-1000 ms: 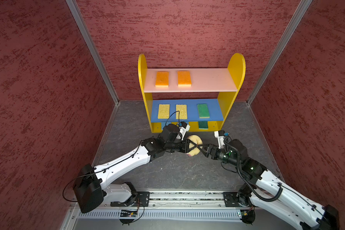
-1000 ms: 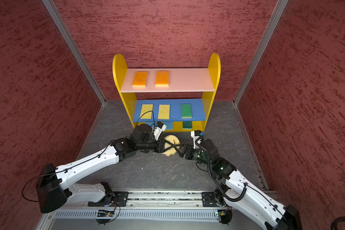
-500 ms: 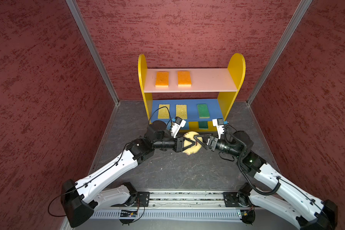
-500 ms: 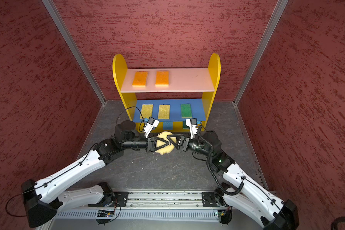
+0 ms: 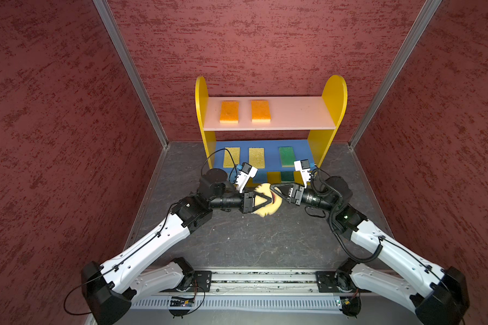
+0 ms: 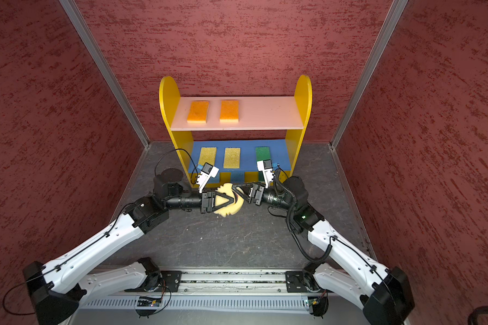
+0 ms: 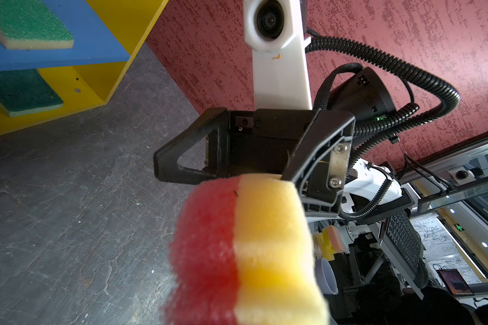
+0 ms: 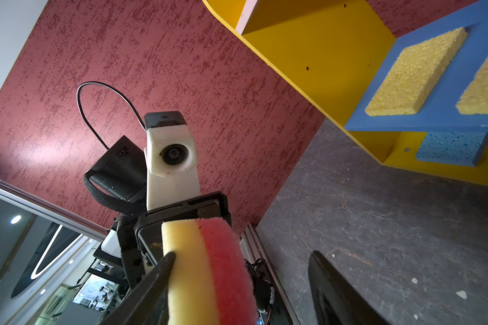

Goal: Place and organize the cleaning sponges onto the shelf
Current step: 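Carry the smiley sponge up to the pink shelf while the left gripper withdraws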

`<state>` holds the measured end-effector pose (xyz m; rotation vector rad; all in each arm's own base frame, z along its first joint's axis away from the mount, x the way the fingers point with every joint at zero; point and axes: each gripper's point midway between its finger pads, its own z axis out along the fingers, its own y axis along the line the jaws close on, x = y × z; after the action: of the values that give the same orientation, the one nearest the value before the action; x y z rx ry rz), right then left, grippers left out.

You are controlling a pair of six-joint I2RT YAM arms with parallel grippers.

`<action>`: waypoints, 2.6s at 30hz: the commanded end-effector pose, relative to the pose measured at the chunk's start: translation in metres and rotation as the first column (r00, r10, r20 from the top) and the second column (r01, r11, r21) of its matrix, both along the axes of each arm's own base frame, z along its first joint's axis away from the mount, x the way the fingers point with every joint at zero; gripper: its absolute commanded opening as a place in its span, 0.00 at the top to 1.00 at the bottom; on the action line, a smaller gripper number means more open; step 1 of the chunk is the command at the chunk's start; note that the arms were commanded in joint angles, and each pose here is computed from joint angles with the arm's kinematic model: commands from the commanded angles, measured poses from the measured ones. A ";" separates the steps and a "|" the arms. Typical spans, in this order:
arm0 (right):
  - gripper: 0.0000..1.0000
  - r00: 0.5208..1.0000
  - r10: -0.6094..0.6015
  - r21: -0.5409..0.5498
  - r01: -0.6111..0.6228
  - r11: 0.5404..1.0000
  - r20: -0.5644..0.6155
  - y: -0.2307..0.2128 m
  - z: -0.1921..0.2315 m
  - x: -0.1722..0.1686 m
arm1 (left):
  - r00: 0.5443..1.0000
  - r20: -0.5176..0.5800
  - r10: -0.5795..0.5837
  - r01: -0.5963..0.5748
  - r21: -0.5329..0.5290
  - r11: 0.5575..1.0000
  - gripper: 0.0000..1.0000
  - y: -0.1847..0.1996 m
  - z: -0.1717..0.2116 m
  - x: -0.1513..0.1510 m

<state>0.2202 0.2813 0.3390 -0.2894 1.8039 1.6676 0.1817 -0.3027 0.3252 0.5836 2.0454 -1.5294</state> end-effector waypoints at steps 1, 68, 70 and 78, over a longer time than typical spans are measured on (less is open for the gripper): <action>0.33 0.998 0.050 0.033 -0.051 0.998 0.040 0.003 0.020 -0.009 | 0.999 0.032 -0.037 0.039 -0.038 0.999 0.81 0.000 0.009 -0.005; 0.90 0.383 -0.865 0.008 0.913 0.407 0.323 -0.122 0.215 0.169 | 0.821 0.196 0.536 -0.568 0.187 0.801 0.11 0.165 -0.016 0.041; 0.90 0.373 -0.870 -0.007 0.920 0.392 0.322 -0.122 0.210 0.178 | 0.820 0.195 0.538 -0.570 0.187 0.800 0.10 0.166 -0.017 0.041; 0.88 0.388 -0.871 -0.120 0.922 0.369 0.301 -0.120 0.166 0.215 | 0.810 0.190 0.555 -0.585 0.184 0.790 0.10 0.171 -0.022 0.048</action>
<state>0.4318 0.1731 0.5036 0.3661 1.5439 0.5625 0.2265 -0.1331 0.3034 0.0882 2.0763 -0.8843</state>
